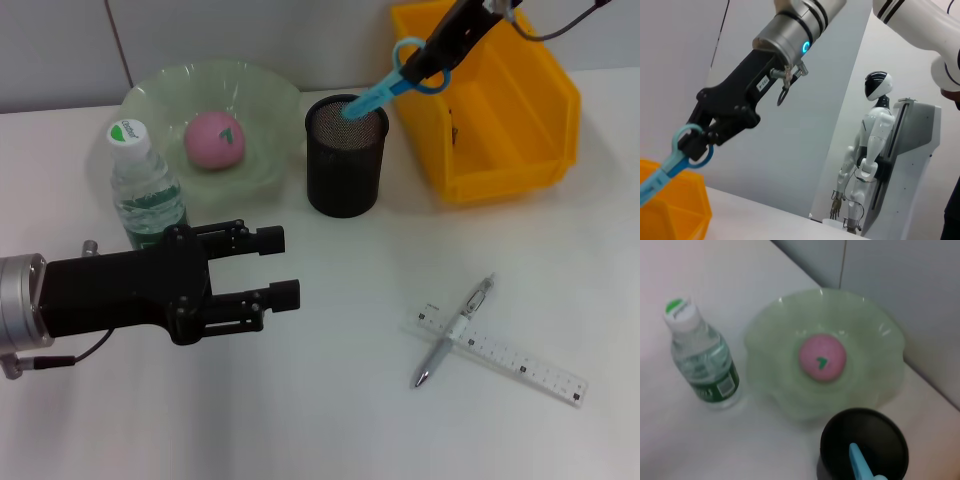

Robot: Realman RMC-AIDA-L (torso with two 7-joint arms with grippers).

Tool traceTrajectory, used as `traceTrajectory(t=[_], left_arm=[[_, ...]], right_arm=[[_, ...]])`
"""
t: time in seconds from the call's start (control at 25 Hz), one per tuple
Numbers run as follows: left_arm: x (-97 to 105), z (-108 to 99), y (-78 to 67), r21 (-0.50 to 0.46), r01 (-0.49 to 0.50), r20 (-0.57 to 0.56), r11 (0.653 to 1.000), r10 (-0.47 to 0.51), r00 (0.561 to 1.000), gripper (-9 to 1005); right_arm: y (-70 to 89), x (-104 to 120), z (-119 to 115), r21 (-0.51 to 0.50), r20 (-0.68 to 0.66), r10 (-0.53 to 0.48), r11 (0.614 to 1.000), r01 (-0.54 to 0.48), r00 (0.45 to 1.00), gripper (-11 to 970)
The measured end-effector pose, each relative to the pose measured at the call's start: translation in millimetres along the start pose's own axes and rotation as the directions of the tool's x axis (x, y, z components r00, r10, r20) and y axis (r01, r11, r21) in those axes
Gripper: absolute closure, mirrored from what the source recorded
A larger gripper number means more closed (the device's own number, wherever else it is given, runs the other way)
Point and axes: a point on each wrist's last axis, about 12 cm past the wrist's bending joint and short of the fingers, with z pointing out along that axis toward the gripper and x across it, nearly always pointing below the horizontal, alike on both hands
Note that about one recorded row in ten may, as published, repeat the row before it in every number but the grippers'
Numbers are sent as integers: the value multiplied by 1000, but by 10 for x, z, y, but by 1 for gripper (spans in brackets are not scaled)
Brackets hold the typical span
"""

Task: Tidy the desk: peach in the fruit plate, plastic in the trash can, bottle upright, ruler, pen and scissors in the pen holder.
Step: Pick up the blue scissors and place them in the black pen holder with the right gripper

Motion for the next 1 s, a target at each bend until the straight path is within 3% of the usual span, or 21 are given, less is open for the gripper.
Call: traceTrajectory(t=[0.4, 0.56, 0.88, 1.0], left_arm=[[19, -11, -10, -3, 7, 1, 1000, -7, 1000, 289], [42, -12, -12, 0, 10, -24, 1000, -10, 1000, 280], [190, -96, 37, -53, -35, -242, 998, 21, 970, 264], [200, -151, 35, -69, -49, -266, 996, 29, 964, 258]], right_arm=[[60, -15, 434, 44, -74, -17, 999, 20, 997, 878], [72, -22, 495, 48, -71, -17, 999, 21, 997, 878], [82, -47, 553, 50, -69, -16, 999, 19, 997, 878], [91, -58, 566, 52, -71, -17, 998, 21, 997, 878]])
